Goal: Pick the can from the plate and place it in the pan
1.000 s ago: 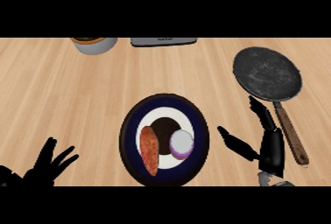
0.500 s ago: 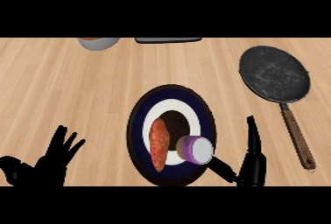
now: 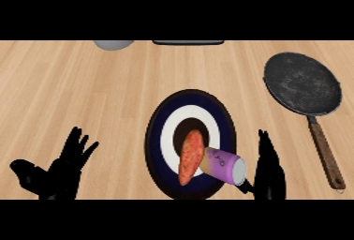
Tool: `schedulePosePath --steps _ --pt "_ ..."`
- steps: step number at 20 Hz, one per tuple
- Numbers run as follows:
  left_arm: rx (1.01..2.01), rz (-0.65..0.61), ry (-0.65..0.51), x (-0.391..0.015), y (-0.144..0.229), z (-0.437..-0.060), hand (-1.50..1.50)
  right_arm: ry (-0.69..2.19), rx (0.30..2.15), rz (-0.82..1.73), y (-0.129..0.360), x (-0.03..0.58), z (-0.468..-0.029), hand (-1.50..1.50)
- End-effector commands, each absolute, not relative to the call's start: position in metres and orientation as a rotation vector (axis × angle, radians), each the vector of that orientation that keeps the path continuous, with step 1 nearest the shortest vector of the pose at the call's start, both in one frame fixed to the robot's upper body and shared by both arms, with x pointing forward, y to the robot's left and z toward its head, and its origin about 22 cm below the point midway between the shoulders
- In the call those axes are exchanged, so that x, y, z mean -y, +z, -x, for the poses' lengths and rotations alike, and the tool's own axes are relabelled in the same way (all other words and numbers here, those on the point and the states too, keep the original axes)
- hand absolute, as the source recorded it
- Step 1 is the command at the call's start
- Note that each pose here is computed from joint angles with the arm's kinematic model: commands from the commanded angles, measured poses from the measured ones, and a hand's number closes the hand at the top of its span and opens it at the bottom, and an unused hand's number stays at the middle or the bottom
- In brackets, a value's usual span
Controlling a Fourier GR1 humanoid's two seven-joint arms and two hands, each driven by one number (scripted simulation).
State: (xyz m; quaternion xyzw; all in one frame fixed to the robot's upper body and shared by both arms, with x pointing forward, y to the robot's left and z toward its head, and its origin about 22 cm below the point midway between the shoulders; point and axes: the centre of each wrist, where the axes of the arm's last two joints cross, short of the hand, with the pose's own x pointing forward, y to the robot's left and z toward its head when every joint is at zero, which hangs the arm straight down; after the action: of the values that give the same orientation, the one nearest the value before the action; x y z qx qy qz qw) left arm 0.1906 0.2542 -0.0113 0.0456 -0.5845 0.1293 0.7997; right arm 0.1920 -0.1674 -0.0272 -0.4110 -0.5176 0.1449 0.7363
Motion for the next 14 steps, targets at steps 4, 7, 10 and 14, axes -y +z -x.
schedulePosePath --steps 4,7,10,14 --pt "1.224 -0.072 0.254 -0.244 -0.023 -0.201 0.00 0.483 0.891 0.997 0.037 0.129 -0.231 -1.50" --pt "1.228 -0.093 0.257 -0.249 -0.024 -0.208 0.00 0.586 0.743 1.051 0.051 0.112 -0.239 -1.50" --pt "1.234 -0.079 0.265 -0.247 -0.021 -0.210 0.00 0.650 0.672 0.923 0.077 0.093 -0.245 -1.50" --pt "1.214 -0.070 0.259 -0.251 -0.038 -0.210 0.00 0.705 0.599 0.868 0.083 0.083 -0.242 -1.50"
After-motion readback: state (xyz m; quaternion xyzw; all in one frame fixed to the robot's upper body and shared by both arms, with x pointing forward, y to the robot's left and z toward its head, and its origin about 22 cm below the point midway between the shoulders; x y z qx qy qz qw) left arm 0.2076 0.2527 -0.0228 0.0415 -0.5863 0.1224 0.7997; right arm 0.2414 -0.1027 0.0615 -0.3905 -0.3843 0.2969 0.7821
